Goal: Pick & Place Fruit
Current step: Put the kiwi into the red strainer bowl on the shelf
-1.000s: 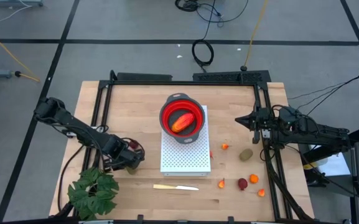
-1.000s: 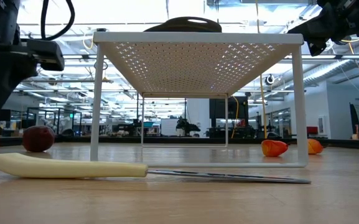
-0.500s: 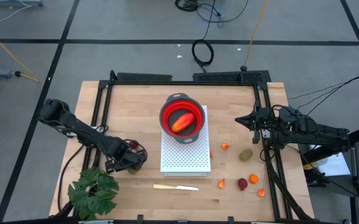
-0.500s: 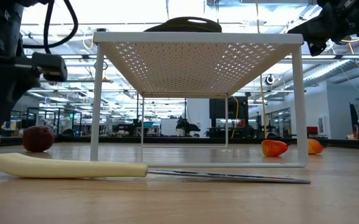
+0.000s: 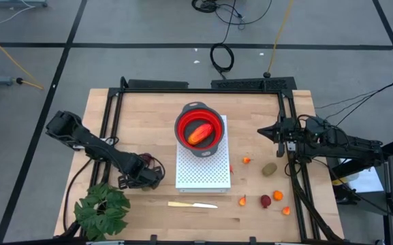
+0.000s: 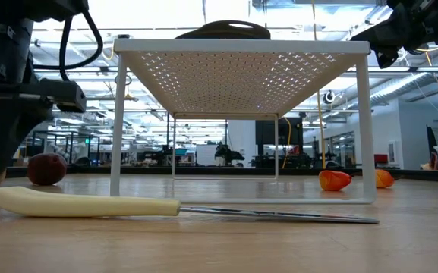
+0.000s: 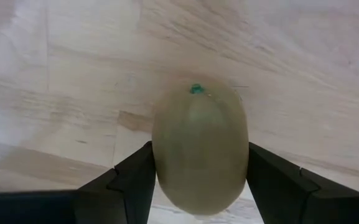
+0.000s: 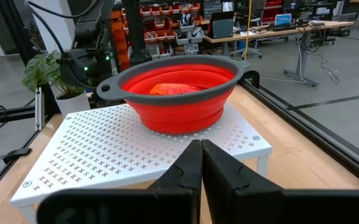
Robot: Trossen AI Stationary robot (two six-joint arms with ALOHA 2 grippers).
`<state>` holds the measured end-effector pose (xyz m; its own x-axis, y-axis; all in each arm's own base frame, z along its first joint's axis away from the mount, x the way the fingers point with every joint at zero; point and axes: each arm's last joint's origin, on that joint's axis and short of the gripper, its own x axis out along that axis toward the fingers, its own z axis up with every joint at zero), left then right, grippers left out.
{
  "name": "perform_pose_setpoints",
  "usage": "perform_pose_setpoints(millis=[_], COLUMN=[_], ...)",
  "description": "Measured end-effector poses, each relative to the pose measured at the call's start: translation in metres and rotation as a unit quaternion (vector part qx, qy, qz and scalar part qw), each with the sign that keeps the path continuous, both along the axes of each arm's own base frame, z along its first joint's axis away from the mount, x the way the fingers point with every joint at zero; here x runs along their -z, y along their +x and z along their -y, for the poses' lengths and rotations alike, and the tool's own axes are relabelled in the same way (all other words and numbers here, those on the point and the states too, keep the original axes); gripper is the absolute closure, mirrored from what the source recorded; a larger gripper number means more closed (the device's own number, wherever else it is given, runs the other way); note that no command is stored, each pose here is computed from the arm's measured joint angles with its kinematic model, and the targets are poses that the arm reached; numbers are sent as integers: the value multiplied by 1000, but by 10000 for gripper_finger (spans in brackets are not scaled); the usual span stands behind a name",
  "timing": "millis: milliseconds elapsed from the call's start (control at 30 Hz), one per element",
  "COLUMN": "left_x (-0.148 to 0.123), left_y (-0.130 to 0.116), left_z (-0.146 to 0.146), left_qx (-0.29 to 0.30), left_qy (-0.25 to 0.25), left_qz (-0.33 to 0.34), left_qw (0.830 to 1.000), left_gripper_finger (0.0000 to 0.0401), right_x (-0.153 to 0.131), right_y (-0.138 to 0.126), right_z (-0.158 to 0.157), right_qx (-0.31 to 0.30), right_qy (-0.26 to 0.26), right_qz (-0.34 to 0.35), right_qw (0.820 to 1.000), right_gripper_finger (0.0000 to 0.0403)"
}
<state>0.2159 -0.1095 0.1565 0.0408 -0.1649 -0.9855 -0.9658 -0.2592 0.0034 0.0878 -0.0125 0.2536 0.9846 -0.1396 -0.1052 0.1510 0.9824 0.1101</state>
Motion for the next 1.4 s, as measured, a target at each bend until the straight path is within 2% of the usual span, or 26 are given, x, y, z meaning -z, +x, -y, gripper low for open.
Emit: perform_pose_setpoints(millis=[400,833,1133,1400], left_x=[6,6,6,-4], left_y=[2,2,3,0], left_z=[0,0,0,-3], left_qx=[-7,97,135,175], left_qy=[14,21,28,43], left_qz=[-3,14,23,56], left_qw=[1000,995,990,982], left_gripper_finger=[176,176,230,183], right_x=[0,0,0,0], right_y=[0,0,0,0], right_z=[0,0,0,0], right_qx=[0,0,0,0], right_qy=[0,0,0,0], right_qz=[0,0,0,0], right_qw=[1000,1000,1000,1000], right_gripper_finger=[399,399,399,399])
